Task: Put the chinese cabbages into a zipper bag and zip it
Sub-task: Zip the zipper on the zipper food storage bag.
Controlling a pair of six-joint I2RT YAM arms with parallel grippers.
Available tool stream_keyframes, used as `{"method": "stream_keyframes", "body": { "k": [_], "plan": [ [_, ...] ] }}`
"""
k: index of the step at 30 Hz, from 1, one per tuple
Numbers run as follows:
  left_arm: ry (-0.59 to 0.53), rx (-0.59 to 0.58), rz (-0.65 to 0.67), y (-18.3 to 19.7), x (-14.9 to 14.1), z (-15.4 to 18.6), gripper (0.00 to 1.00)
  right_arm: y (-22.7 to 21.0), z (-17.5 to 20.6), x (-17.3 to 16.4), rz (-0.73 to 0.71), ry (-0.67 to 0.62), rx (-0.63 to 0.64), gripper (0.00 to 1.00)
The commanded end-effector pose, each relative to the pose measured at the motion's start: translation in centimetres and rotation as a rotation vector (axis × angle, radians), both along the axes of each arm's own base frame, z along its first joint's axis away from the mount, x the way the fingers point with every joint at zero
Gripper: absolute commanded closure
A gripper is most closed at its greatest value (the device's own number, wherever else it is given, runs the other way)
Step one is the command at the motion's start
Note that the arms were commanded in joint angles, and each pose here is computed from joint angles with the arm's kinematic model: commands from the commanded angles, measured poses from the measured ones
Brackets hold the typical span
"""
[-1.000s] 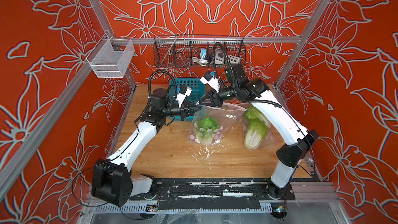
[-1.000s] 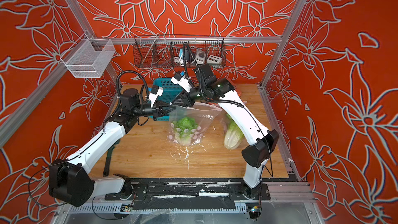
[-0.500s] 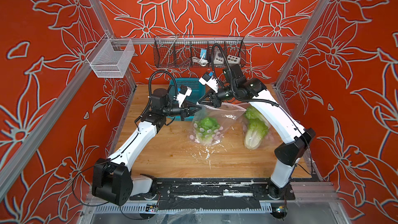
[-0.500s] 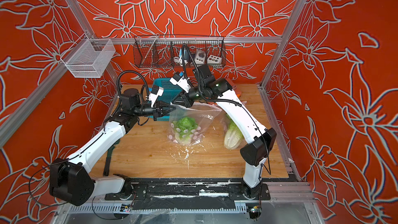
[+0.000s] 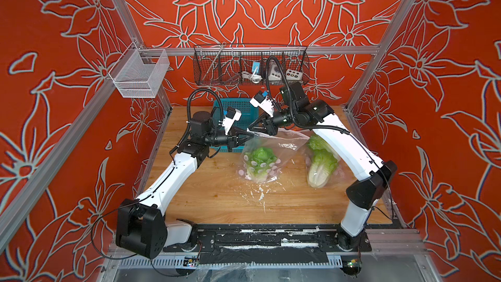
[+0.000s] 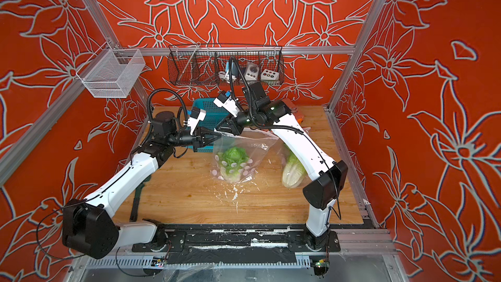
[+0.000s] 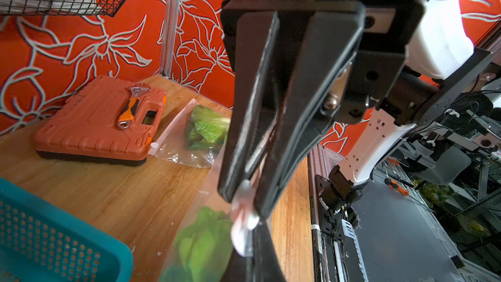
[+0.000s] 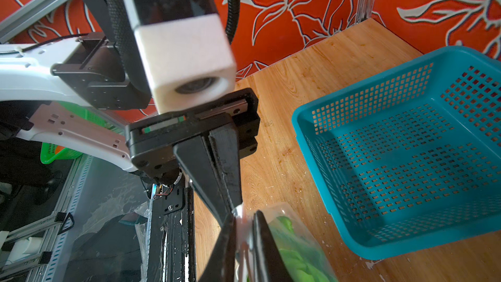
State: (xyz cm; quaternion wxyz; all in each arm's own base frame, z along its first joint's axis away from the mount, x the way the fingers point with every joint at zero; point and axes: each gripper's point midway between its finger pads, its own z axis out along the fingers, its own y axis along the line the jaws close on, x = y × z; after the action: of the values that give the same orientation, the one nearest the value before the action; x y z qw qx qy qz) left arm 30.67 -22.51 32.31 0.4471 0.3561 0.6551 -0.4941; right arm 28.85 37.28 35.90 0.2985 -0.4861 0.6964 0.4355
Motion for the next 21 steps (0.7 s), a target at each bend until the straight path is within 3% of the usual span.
{"method": "stream_keyframes", "body": {
  "k": [1,13,21],
  "plan": [
    [-0.035,-0.011,-0.017,-0.3,0.1,0.9,1.0,0.0,0.4,-0.5,0.019,-0.025,0.009,0.9],
    [-0.016,-0.01,0.057,1.7,0.7,0.4,1.0,-2.0,0.0,-0.5,-0.019,-0.238,-0.014,0.98],
    [-0.027,-0.029,0.118,3.1,1.2,1.1,1.0,-2.9,-0.4,0.2,-0.049,-0.249,-0.04,1.0]
  ]
}}
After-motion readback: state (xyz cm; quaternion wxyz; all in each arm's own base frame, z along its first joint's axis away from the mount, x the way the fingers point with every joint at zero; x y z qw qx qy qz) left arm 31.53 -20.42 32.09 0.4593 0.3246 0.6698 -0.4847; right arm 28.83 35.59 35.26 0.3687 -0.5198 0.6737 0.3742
